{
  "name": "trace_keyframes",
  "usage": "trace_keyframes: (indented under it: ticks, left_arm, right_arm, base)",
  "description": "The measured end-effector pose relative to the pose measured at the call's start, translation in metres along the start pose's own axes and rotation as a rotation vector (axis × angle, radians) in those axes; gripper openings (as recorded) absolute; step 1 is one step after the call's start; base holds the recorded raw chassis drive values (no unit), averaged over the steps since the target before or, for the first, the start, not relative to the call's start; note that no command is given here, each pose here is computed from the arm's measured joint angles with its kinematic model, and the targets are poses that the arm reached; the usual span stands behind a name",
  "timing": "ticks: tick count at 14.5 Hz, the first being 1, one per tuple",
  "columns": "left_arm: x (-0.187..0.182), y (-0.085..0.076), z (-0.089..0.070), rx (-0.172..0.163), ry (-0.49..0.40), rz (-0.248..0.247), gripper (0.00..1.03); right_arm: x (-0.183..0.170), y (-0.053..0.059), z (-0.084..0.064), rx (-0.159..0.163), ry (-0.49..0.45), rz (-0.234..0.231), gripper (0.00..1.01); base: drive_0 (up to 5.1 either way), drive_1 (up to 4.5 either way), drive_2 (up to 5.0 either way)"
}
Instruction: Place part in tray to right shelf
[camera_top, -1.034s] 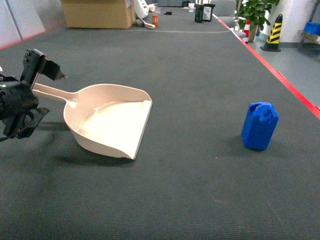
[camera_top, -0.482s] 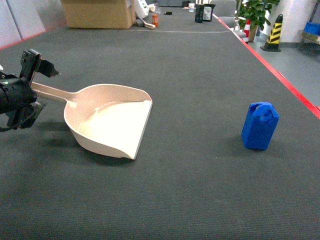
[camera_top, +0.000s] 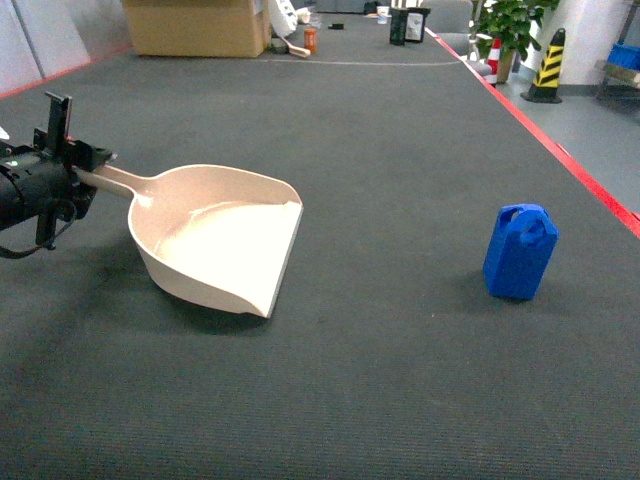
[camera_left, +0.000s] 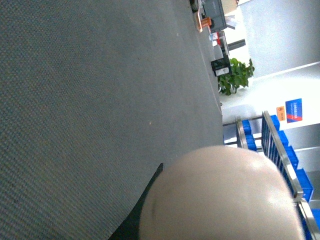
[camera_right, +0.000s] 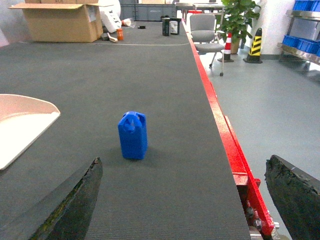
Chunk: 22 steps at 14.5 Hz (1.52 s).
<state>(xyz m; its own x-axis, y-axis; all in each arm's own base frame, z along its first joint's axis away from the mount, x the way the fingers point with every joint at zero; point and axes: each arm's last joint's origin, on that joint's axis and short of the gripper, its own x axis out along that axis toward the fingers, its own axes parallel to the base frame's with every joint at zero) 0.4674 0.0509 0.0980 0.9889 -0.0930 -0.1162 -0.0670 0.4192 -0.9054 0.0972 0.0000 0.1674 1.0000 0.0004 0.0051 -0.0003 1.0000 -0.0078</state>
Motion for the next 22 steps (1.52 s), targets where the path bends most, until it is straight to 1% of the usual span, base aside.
trace_keyframes:
  ticks: [1, 2, 3, 4, 5, 6, 7, 8, 9, 10, 11, 12, 13, 14, 15, 16, 17, 20, 21, 22]
  left_arm:
    - [-0.006, -0.004, -0.003, -0.014, -0.004, -0.025, 0.16]
    - [-0.013, -0.014, -0.006, -0.012, -0.005, -0.069, 0.15]
    - [-0.019, -0.026, -0.010, -0.003, 0.003, -0.128, 0.13]
    - [-0.025, -0.046, -0.015, 0.001, 0.018, -0.198, 0.13]
    - [-0.030, -0.073, -0.026, 0.003, 0.029, -0.303, 0.13]
    - [-0.036, -0.094, -0.035, -0.006, 0.042, -0.386, 0.13]
    - [-0.043, -0.113, -0.044, -0.032, 0.058, -0.459, 0.13]
    - [-0.049, -0.126, -0.051, -0.070, 0.080, -0.483, 0.13]
    - [-0.052, -0.130, -0.057, -0.110, 0.081, -0.482, 0.13]
    - [-0.054, -0.129, -0.060, -0.150, 0.082, -0.470, 0.13]
    - [-0.057, -0.125, -0.067, -0.212, 0.085, -0.439, 0.13]
    - [-0.061, -0.117, -0.076, -0.301, 0.074, -0.387, 0.13]
    - [-0.064, -0.113, -0.085, -0.371, 0.080, -0.359, 0.13]
    - [-0.066, -0.111, -0.094, -0.413, 0.104, -0.343, 0.13]
    - [-0.069, -0.106, -0.101, -0.440, 0.123, -0.322, 0.13]
    - [-0.072, -0.101, -0.109, -0.448, 0.160, -0.296, 0.13]
    - [-0.075, -0.096, -0.112, -0.447, 0.188, -0.281, 0.13]
    - [-0.075, -0.096, -0.113, -0.444, 0.193, -0.284, 0.13]
    - [-0.075, -0.096, -0.112, -0.441, 0.190, -0.283, 0.13]
    - [-0.075, -0.096, -0.112, -0.440, 0.192, -0.283, 0.13]
  right_arm:
    - [0.000, 0.000, 0.000, 0.000, 0.000, 0.000, 0.98]
    - [0.000, 0.000, 0.000, 0.000, 0.000, 0.000, 0.98]
    - [0.000, 0.000, 0.000, 0.000, 0.000, 0.000, 0.98]
    - [0.000, 0.000, 0.000, 0.000, 0.000, 0.000, 0.98]
    - [0.000, 0.000, 0.000, 0.000, 0.000, 0.000, 0.98]
    - [0.000, 0.000, 0.000, 0.000, 0.000, 0.000, 0.98]
    - [0.000, 0.000, 0.000, 0.000, 0.000, 0.000, 0.98]
    - [0.000, 0.000, 0.000, 0.000, 0.000, 0.000, 0.98]
    - [0.000, 0.000, 0.000, 0.000, 0.000, 0.000, 0.98]
    - [0.000, 0.000, 0.000, 0.000, 0.000, 0.000, 0.98]
    - [0.000, 0.000, 0.000, 0.000, 0.000, 0.000, 0.98]
    - [0.000, 0.000, 0.000, 0.000, 0.000, 0.000, 0.98]
    - [0.000, 0.000, 0.000, 0.000, 0.000, 0.000, 0.98]
    - [0.000, 0.000, 0.000, 0.000, 0.000, 0.000, 0.98]
    - [0.000, 0.000, 0.000, 0.000, 0.000, 0.000, 0.98]
    - [0.000, 0.000, 0.000, 0.000, 0.000, 0.000, 0.98]
    - [0.000, 0.000, 0.000, 0.000, 0.000, 0.000, 0.98]
    - [0.000, 0.000, 0.000, 0.000, 0.000, 0.000, 0.98]
    - [0.008, 0.001, -0.002, -0.067, 0.272, -0.089, 0.98]
    - [0.050, 0.001, 0.004, -0.102, 0.365, -0.052, 0.98]
  base:
    - [0.0, 0.00, 0.0]
    - [0.0, 0.00, 0.0]
    - [0.0, 0.00, 0.0]
    - [0.0, 0.00, 0.0]
    - [0.0, 0.00, 0.0]
    - [0.0, 0.00, 0.0]
    - [0.0, 0.00, 0.0]
    - [0.0, 0.00, 0.0]
    - [0.0, 0.00, 0.0]
    - [0.0, 0.00, 0.0]
    - [0.0, 0.00, 0.0]
    - [0.0, 0.00, 0.0]
    - [0.0, 0.00, 0.0]
    - [0.0, 0.00, 0.0]
    - [0.0, 0.00, 0.0]
    - [0.0, 0.00, 0.0]
    - [0.0, 0.00, 0.0]
    - [0.0, 0.00, 0.0]
    - [0.0, 0.00, 0.0]
    - [0.0, 0.00, 0.0]
